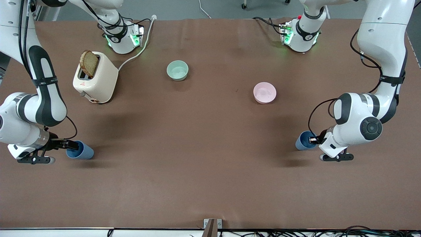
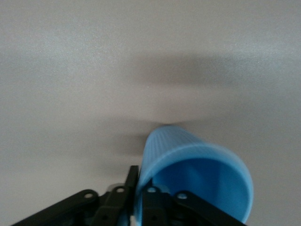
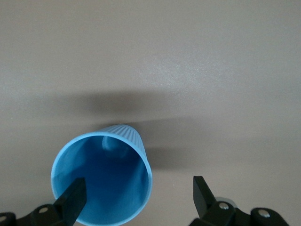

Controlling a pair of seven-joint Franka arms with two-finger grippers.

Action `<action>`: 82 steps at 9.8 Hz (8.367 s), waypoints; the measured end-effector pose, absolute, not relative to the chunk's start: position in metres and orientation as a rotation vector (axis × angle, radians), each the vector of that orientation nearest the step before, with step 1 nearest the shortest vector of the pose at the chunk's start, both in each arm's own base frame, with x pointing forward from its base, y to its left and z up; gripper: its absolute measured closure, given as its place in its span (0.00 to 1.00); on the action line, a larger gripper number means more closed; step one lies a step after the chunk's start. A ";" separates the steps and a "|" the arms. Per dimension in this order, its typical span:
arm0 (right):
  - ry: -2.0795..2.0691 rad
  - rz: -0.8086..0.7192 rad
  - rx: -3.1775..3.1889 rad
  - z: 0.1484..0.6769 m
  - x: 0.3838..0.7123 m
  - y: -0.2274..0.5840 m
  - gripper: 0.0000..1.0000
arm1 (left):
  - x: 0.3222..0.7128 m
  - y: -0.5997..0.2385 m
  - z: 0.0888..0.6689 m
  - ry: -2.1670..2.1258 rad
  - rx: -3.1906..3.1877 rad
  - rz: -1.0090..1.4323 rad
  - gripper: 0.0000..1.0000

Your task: Stack blue cups with both arms

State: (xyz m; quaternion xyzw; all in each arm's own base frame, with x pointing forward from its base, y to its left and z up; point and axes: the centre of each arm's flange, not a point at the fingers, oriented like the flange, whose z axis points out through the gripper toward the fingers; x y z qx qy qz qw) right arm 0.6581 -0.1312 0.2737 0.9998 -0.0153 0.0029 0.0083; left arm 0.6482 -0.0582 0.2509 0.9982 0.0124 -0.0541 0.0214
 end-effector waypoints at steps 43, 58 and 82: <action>-0.347 0.147 3.221 0.348 0.546 0.487 0.96 | 0.509 -0.046 0.645 -0.074 3.144 0.012 0.00; -0.652 0.283 3.081 0.586 0.625 0.196 0.00 | 0.510 -0.066 0.630 -0.014 3.169 0.007 0.00; -0.157 0.089 3.098 0.651 0.547 -0.046 0.00 | 0.519 -0.073 0.639 -0.029 3.164 -0.027 0.00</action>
